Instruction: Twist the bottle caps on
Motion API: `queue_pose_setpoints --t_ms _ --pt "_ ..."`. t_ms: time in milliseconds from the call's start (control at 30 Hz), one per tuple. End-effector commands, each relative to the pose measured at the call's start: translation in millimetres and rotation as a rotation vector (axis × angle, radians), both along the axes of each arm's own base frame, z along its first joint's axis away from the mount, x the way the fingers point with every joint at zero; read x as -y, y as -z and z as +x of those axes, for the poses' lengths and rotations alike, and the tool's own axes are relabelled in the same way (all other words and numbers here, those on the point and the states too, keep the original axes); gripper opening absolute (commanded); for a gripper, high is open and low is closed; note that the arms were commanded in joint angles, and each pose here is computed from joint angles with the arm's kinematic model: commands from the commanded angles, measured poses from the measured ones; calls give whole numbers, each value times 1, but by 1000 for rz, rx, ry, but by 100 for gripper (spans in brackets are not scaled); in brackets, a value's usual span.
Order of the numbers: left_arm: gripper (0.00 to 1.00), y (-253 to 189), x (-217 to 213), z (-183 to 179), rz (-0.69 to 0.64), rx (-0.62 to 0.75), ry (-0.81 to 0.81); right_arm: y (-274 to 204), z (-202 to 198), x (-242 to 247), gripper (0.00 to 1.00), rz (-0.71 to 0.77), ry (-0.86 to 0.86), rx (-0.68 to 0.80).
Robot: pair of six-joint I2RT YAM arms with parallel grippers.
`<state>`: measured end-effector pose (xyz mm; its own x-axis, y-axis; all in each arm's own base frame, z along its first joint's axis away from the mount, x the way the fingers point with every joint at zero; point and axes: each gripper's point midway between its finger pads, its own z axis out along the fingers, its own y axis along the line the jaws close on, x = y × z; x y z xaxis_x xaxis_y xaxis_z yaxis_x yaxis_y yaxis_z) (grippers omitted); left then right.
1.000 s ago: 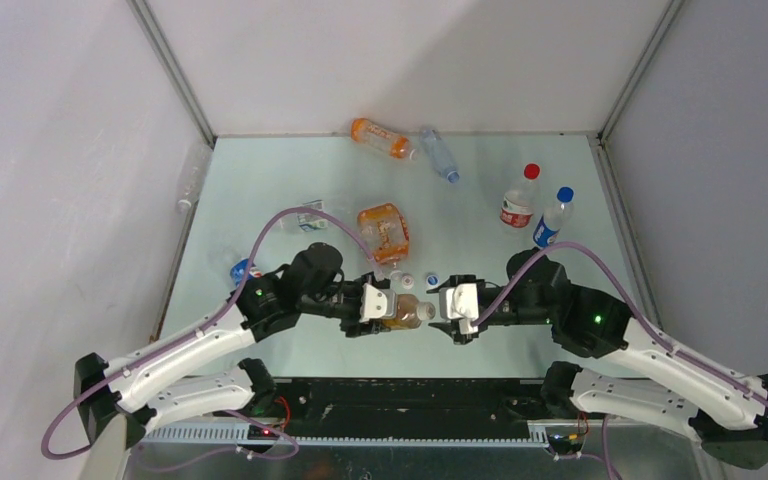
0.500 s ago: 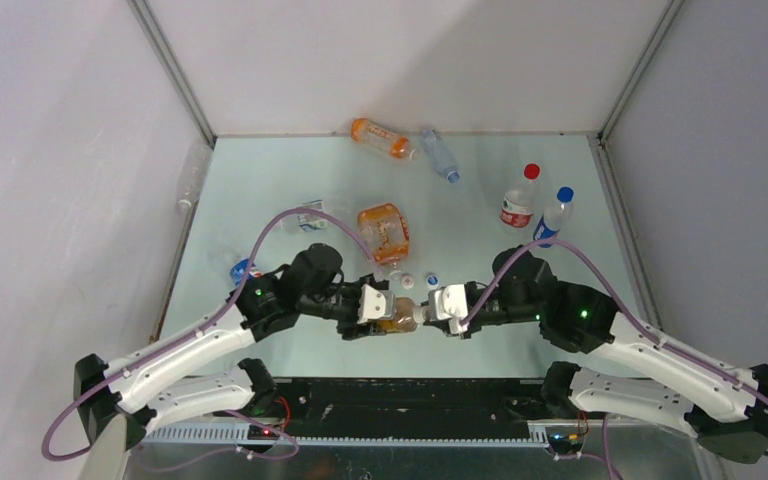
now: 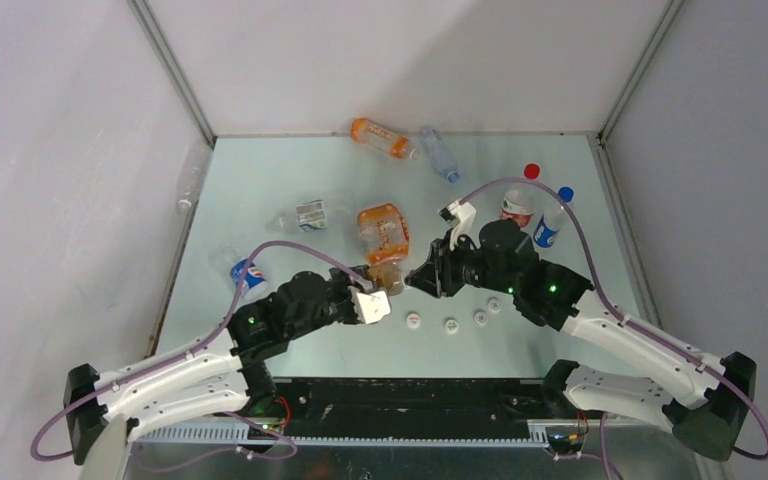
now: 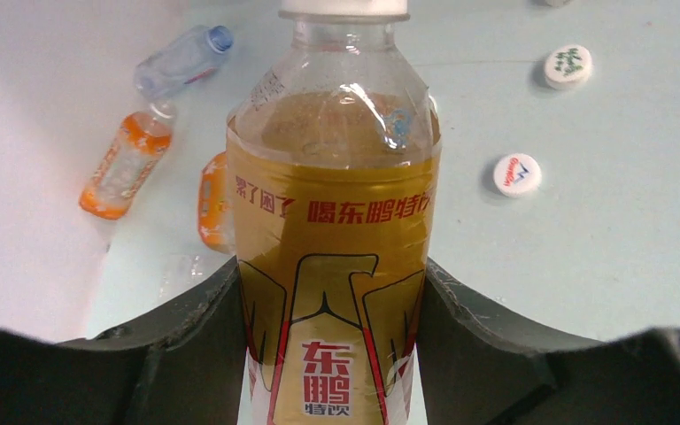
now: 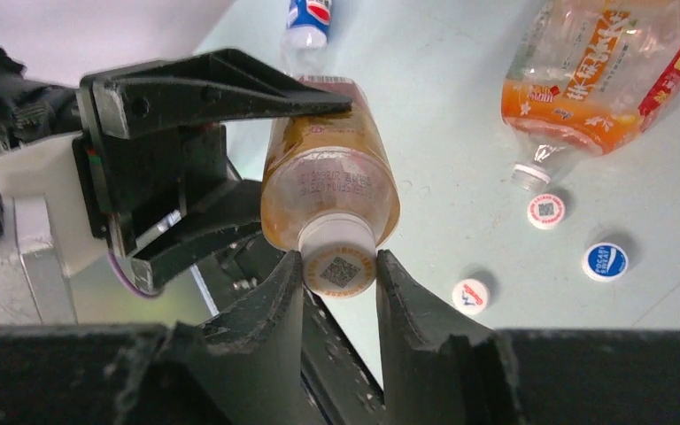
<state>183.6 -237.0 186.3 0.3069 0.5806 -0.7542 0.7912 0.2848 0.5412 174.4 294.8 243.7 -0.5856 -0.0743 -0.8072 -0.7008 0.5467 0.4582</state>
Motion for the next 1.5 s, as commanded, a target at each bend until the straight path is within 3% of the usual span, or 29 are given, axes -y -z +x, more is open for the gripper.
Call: queue_pose_setpoints --t_ms 0,167,333,400,633,800,1167,1467 --pt "1 -51 2 17 -132 123 -85 -36 20 8 18 100 107 70" --pt "0 -48 14 13 -161 42 -54 -58 3 30 53 32 -35 352" --pt "1 -75 29 8 -362 -38 -41 -68 5 52 82 23 61 389" --pt "1 -87 34 7 -433 -61 -34 -75 5 56 86 50 86 390" --pt "1 -107 57 -4 -570 -125 50 -95 12 46 80 174 137 392" --pt "1 -105 66 -10 -557 -147 102 -103 6 39 79 186 81 446" --pt "0 -102 80 -17 -586 -193 159 -106 4 26 69 235 66 413" --pt "0 -87 76 -17 -573 -241 123 -106 0 38 62 216 75 424"
